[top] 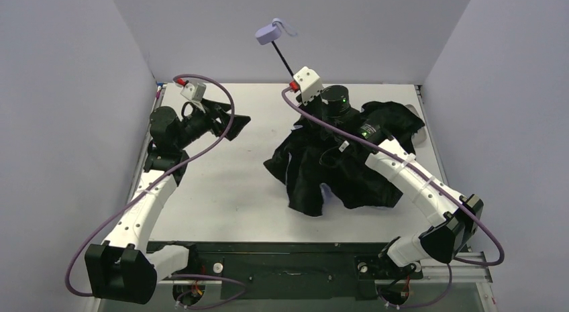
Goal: Open the umbrella
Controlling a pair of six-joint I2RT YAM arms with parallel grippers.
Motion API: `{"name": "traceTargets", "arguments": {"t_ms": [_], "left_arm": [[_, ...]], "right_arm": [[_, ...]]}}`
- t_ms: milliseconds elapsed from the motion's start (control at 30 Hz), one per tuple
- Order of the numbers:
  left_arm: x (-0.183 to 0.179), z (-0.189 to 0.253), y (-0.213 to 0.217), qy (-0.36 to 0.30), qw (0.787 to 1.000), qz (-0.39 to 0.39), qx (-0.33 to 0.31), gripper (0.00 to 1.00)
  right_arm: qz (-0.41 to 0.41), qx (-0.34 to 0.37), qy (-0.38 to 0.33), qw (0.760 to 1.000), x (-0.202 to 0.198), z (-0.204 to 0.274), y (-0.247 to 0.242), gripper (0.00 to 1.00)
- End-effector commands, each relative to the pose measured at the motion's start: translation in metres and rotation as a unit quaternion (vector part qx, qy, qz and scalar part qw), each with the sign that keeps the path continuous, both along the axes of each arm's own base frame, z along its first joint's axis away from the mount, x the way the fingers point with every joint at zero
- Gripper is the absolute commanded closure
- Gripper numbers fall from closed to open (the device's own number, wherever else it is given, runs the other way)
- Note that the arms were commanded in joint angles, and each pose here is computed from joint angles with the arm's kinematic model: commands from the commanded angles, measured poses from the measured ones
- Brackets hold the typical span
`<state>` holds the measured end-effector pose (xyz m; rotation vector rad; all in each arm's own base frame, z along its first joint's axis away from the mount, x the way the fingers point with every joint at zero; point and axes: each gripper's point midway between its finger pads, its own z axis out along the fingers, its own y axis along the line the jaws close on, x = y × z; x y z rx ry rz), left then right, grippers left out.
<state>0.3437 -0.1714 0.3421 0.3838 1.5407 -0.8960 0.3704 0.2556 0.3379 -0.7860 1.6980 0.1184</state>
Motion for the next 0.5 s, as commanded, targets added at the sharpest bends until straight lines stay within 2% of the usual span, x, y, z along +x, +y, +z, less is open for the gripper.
{"name": "traceTargets", "arguments": {"t_ms": [0,133,300,467], "left_arm": [[-0.003,0.000,-0.002,0.014,1.000,-0.007,-0.020,0.03],[-0.014,-0.004,-0.021,0.004,0.999,-0.041,-0.008,0.00],[-0.036,-0.010,-0.063,-0.036,0.994,-0.101,0.029,0.17],[-0.042,-0.015,-0.096,-0.070,0.987,-0.127,0.063,0.38]], "right_arm": [[-0.057,-0.005,-0.080,0.995,0.012,0.045,-0.017,1.00],[-0.010,0.048,-0.065,0.997,0.004,0.047,-0.003,1.00],[0.088,0.125,-0.040,0.987,-0.017,0.055,0.025,1.00],[0.118,0.172,-0.023,0.978,-0.025,0.067,0.040,1.00]]}}
